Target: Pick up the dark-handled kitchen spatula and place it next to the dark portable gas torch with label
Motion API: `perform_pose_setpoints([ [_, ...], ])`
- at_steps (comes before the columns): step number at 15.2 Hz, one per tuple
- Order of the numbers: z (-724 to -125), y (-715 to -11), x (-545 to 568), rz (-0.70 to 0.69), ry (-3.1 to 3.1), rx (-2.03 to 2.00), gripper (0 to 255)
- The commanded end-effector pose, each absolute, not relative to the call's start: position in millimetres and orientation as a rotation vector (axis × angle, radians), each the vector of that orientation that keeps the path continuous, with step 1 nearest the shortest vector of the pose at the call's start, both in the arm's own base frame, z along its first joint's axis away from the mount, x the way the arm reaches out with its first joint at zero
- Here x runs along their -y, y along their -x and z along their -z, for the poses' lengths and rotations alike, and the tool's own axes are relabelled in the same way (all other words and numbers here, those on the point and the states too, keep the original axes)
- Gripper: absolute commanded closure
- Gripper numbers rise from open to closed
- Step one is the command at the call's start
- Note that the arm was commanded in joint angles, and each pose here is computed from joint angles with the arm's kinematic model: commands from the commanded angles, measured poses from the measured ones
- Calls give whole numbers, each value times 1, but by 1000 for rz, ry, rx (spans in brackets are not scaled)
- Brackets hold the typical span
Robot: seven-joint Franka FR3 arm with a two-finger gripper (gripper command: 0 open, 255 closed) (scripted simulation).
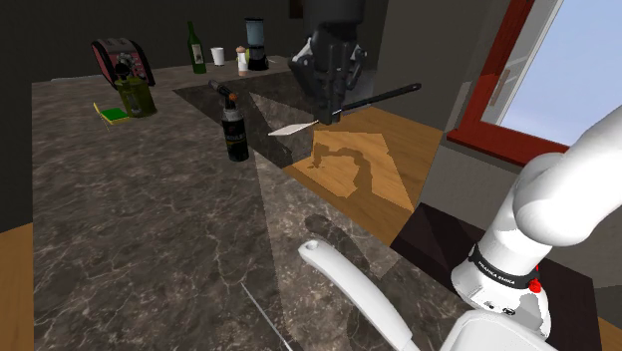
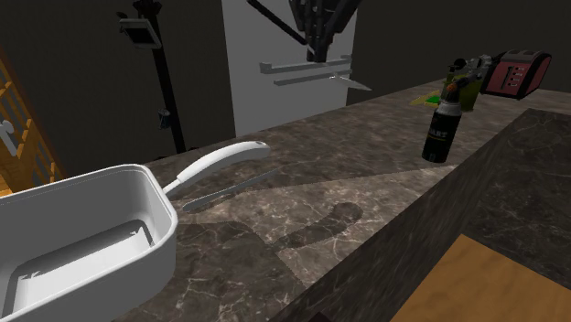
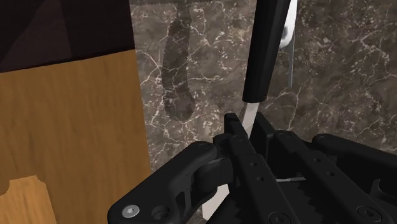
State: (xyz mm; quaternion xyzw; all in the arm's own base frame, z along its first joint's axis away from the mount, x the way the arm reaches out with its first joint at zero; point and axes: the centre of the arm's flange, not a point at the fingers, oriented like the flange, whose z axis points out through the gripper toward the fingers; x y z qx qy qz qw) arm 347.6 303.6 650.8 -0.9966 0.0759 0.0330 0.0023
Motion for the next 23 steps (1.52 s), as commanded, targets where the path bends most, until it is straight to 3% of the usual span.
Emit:
perform_pose_setpoints([
  [1, -652, -373, -295, -104, 3126, -239, 255],
  [19, -652, -602, -209, -104, 3126, -239, 255],
  [23, -631, -602, -209, -104, 3126, -239, 255],
])
